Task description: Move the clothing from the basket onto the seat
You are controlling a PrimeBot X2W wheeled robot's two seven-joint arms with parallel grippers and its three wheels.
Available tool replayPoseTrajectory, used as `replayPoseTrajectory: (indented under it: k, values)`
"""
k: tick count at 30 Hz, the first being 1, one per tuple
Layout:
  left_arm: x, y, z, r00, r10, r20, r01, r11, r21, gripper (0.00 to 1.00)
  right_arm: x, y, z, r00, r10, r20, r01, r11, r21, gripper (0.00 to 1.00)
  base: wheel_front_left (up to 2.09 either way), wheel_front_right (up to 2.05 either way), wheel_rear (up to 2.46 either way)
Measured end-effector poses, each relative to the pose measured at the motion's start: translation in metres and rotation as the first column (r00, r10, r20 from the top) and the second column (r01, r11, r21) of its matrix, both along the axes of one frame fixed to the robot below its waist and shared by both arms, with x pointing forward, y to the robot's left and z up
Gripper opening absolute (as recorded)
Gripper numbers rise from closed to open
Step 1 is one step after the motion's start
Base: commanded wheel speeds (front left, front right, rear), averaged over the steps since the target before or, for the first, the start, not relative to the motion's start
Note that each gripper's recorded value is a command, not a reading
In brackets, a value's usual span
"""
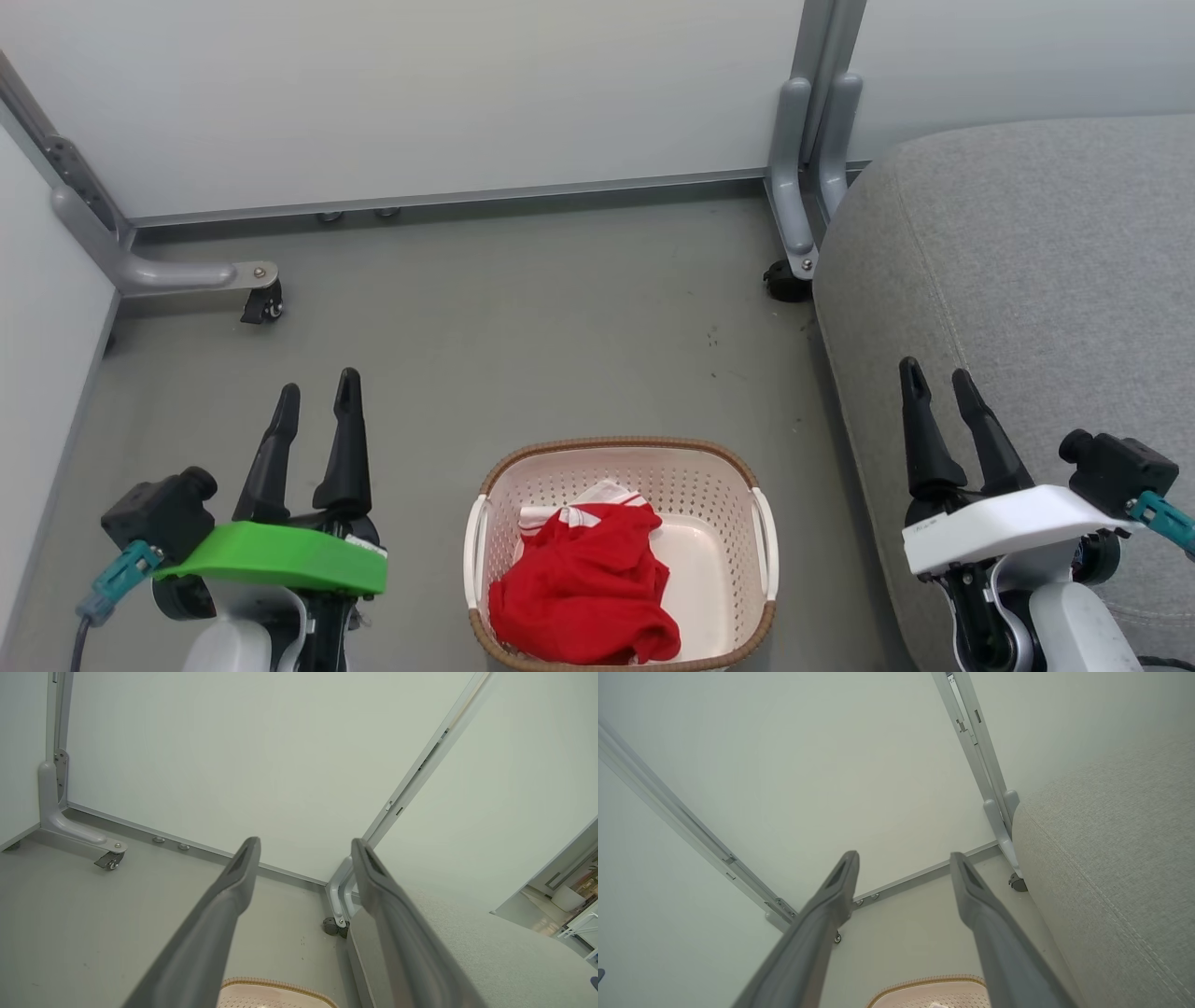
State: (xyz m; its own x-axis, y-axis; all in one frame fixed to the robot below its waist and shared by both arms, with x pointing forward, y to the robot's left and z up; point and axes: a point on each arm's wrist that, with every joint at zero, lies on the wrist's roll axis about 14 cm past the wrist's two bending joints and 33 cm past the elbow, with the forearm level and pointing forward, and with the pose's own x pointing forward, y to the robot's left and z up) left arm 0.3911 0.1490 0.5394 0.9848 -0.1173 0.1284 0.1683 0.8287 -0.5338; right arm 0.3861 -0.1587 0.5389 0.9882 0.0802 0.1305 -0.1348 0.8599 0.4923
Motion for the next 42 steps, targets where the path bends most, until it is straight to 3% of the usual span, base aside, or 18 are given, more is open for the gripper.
replayPoseTrajectory:
  k: [21, 42]
  values:
    - [-0.002, -0.007, -0.011, 1.000, -0.009, 0.014, 0.006, 0.981, 0.195, 1.00, -0.002, 0.007, -0.002, 0.999, 0.009, 0.034, -0.002, 0.982, -0.190, 1.00, 0.00, 0.00, 0.00]
    - [-0.005, -0.010, -0.025, 1.000, -0.013, 0.008, 0.010, 0.945, 0.327, 1.00, -0.003, 0.012, -0.004, 0.998, 0.021, 0.060, -0.001, 0.947, -0.322, 1.00, 0.00, 0.00, 0.00]
